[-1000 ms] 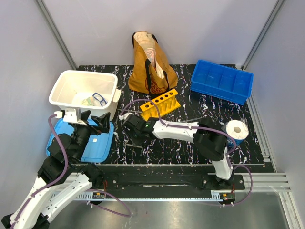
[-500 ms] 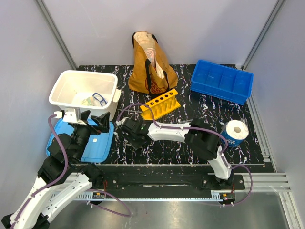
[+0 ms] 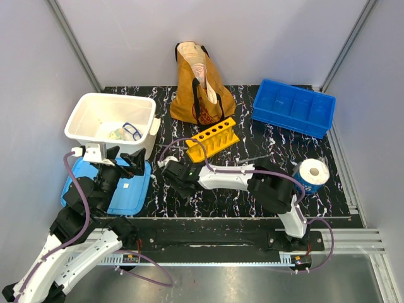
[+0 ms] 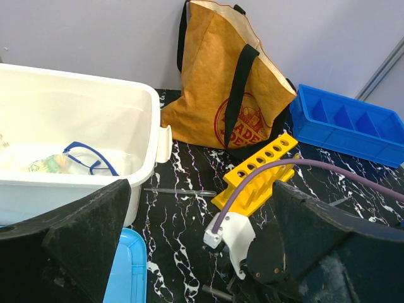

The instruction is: Organize the chemistry lab equipment

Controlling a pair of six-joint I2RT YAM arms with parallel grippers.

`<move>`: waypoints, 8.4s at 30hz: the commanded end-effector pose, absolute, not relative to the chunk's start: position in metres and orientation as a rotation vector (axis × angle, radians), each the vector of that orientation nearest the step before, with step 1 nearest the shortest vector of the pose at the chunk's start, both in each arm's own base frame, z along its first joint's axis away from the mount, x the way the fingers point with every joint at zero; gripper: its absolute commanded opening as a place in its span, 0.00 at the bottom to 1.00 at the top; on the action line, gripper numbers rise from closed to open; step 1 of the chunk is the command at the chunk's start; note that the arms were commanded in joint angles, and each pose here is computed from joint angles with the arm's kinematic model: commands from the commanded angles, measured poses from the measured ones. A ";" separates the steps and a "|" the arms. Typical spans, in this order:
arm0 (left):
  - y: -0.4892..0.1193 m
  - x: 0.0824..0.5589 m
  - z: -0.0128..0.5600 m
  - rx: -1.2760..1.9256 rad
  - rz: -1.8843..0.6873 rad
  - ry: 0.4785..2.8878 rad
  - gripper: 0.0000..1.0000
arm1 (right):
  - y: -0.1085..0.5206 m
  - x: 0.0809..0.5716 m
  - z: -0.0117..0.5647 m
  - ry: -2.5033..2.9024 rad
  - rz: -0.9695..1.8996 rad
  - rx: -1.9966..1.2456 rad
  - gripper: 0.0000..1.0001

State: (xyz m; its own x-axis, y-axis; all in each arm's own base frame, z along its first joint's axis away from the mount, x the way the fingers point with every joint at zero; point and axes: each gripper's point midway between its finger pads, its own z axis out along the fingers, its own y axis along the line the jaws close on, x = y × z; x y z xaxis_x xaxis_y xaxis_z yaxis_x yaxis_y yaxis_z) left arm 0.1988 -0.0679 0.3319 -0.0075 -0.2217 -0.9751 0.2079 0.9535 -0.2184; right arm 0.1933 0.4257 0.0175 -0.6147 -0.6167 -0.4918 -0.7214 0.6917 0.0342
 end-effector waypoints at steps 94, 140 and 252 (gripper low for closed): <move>-0.075 0.231 0.291 0.050 -0.135 1.688 0.97 | -0.054 0.643 0.093 2.279 -0.187 0.429 0.03; -0.084 0.218 0.307 0.072 -0.257 1.659 0.99 | 0.030 0.470 0.178 2.382 0.173 0.642 0.40; -0.079 0.216 0.303 0.074 -0.230 1.670 0.98 | -0.121 0.582 0.157 2.343 -0.130 0.442 0.00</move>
